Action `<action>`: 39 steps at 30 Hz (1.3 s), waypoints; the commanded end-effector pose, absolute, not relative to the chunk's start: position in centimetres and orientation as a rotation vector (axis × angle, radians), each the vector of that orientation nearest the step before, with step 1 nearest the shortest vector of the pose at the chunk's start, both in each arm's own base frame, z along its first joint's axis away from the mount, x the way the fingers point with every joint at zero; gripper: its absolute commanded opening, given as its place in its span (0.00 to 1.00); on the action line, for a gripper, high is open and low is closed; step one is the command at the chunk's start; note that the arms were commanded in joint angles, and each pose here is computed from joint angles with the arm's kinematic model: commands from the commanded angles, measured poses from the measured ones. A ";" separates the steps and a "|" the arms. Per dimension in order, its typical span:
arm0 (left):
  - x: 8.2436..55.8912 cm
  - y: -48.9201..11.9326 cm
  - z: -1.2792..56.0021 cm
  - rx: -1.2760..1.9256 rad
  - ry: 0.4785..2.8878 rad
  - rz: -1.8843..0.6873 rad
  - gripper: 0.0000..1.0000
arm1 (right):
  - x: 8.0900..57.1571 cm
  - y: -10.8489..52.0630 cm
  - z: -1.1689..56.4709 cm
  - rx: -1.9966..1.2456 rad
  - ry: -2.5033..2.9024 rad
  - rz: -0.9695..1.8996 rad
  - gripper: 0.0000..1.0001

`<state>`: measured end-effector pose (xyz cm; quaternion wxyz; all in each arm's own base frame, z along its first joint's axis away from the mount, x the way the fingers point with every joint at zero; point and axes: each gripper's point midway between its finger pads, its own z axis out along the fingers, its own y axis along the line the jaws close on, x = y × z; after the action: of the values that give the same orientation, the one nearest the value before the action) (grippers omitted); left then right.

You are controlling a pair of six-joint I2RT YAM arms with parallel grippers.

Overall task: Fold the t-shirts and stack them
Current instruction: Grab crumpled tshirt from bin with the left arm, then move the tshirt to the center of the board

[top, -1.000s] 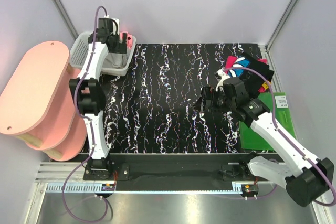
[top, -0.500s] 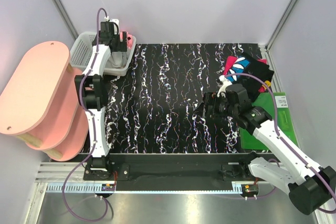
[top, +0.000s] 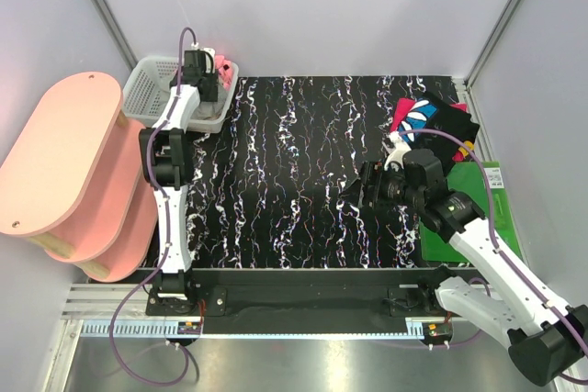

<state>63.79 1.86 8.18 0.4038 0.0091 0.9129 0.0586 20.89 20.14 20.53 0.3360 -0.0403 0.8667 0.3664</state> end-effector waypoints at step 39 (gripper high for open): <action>26.8 -22.7 24.0 1.156 2.126 -0.317 0.00 | 20.1 20.9 24.5 -0.208 2.077 1.055 0.75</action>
<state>28.77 -20.58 24.11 0.3483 0.3988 0.8385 -0.1285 19.82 20.98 22.26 0.3603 -0.0733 0.8335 0.4124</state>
